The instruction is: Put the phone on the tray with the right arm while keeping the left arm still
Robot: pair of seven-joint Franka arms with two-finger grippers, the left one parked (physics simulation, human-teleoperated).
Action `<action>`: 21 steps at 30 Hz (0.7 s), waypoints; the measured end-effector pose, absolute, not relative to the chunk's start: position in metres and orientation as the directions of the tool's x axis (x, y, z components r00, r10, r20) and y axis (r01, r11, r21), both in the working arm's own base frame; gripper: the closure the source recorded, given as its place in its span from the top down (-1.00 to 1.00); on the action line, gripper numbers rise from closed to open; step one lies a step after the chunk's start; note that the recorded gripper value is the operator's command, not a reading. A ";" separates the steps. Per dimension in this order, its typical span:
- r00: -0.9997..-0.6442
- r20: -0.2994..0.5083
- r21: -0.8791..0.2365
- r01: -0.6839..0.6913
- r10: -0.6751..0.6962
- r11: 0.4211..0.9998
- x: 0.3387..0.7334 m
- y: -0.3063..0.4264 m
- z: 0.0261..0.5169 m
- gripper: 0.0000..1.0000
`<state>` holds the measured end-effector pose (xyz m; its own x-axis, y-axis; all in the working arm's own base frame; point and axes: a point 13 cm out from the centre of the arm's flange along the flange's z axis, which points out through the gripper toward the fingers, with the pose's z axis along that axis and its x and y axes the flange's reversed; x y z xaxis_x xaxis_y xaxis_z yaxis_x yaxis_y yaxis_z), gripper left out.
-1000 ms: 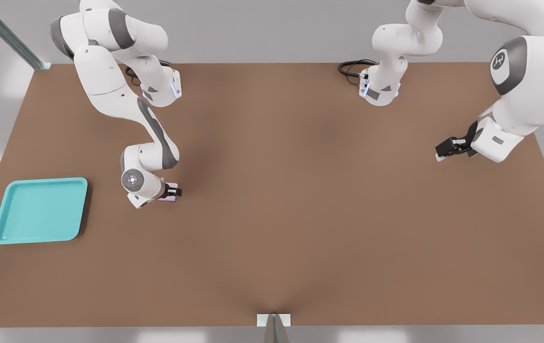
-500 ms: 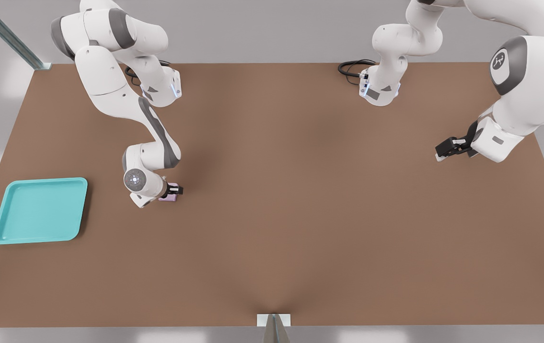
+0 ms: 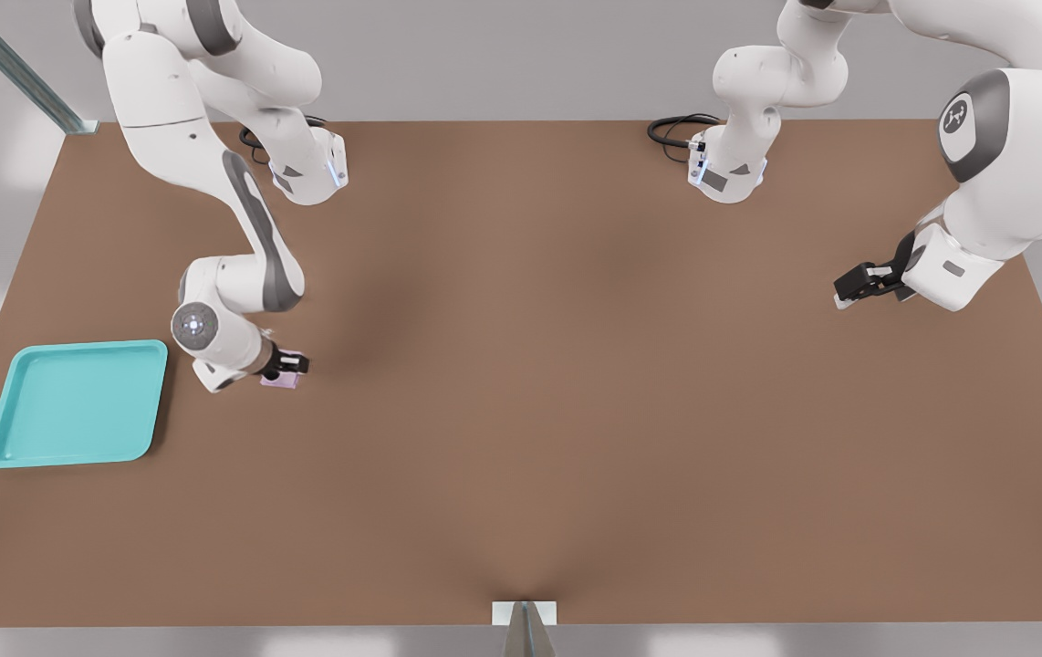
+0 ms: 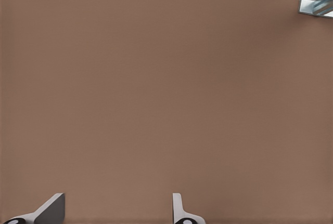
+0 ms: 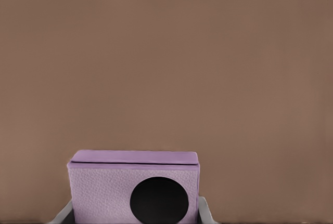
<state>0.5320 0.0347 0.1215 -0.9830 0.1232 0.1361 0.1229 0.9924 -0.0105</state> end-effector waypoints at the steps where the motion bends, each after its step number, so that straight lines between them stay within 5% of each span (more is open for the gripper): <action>1: -0.979 0.136 -0.010 0.153 0.153 0.988 0.533 0.013 0.126 0.48; 12: -0.925 0.123 -0.007 0.362 0.360 0.932 0.536 -0.284 0.104 0.48; 13: -0.927 0.126 -0.004 0.355 0.353 0.935 0.533 -0.299 0.096 0.50; 14: -0.932 0.129 0.000 0.341 0.338 0.940 0.534 -0.310 0.088 0.87; 15: -0.938 0.132 0.003 0.324 0.321 0.946 0.534 -0.317 0.082 1.00; 18: -0.960 0.113 0.006 0.260 0.257 0.966 0.545 -0.327 0.085 1.00; 21: -0.985 0.012 -0.007 0.170 0.170 0.985 0.588 -0.322 0.145 1.00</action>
<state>0.5878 -0.3223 0.1454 -0.9854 0.1700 0.0117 0.1699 0.9854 -0.0072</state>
